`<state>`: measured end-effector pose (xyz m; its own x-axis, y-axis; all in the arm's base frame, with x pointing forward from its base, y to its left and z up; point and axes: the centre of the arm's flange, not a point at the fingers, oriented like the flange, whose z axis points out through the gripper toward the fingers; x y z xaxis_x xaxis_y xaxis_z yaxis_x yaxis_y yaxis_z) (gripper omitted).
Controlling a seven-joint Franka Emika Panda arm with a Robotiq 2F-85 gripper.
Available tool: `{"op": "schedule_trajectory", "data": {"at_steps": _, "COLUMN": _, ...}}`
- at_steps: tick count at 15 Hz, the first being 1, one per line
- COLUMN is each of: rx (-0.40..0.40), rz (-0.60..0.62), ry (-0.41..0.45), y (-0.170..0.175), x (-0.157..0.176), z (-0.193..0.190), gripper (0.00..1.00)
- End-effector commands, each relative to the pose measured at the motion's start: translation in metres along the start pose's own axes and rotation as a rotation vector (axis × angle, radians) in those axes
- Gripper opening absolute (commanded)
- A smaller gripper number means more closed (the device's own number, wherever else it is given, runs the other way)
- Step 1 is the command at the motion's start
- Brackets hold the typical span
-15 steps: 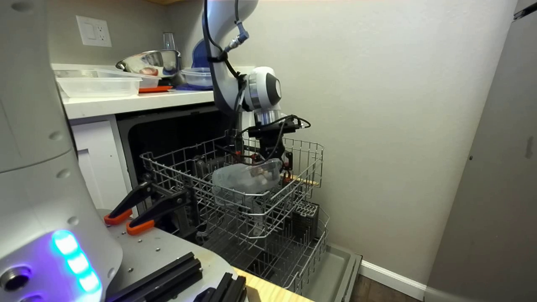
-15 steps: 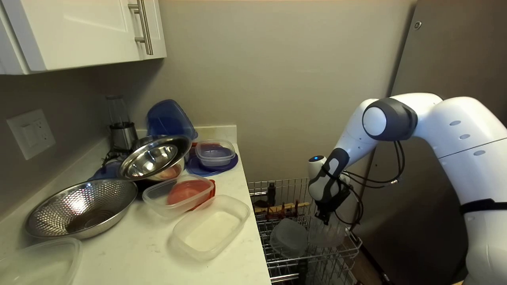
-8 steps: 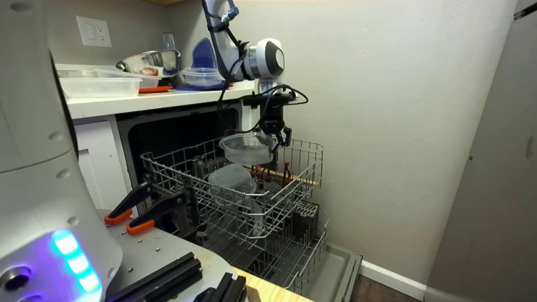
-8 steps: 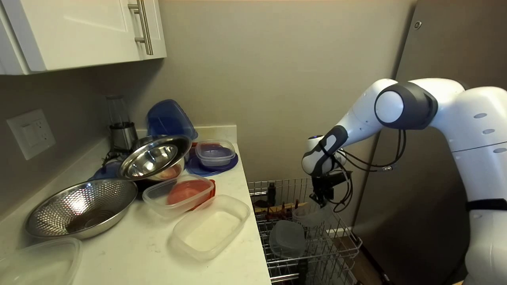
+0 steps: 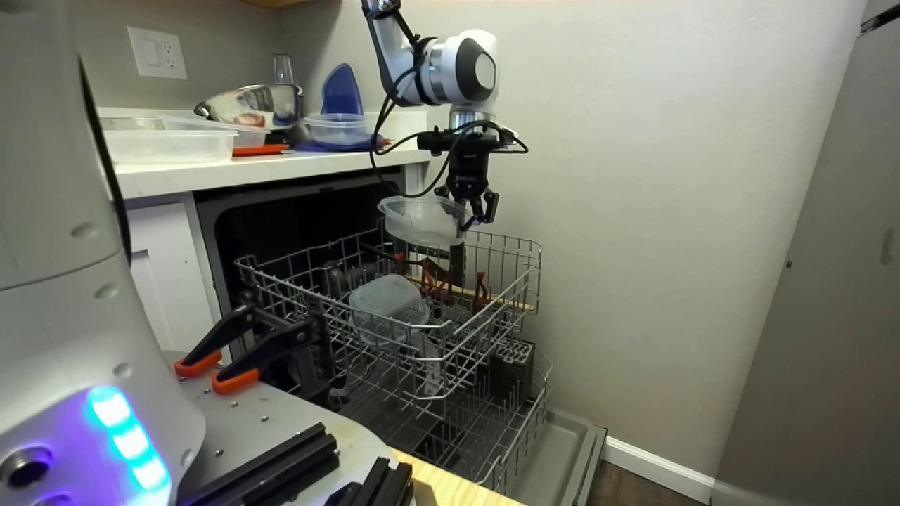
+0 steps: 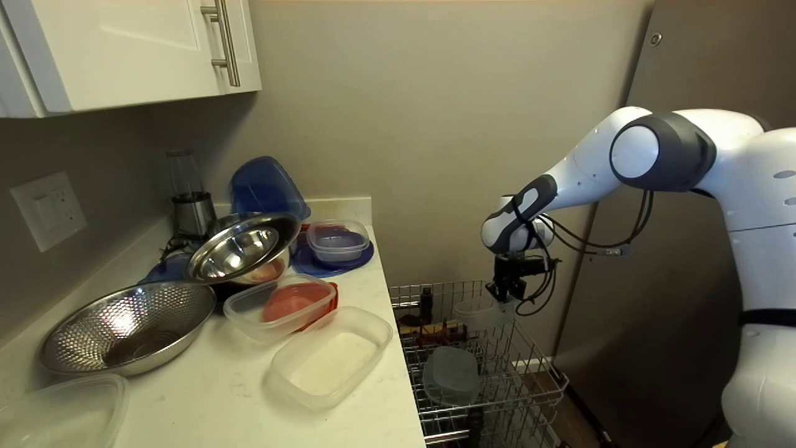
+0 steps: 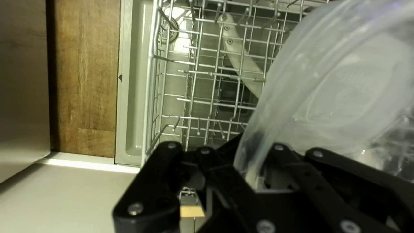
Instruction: Remove the container from the dishwasher
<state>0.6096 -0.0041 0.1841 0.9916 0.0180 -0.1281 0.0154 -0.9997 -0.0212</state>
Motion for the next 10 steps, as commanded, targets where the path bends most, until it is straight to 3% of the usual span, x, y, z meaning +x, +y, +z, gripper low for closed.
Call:
{"op": "schedule_trajectory", "data": {"at_steps": 1, "rx": 0.067, "rz": -0.001, "ry": 0.116, "y": -0.015, "x": -0.024, "z": -0.028, "gripper": 0.01}}
{"op": "schedule_trajectory", "data": {"at_steps": 10, "rx": 0.102, "rz": -0.118, "ry": 0.459, "y": -0.096, "x": -0.088, "z": -0.099, "gripper": 0.01}}
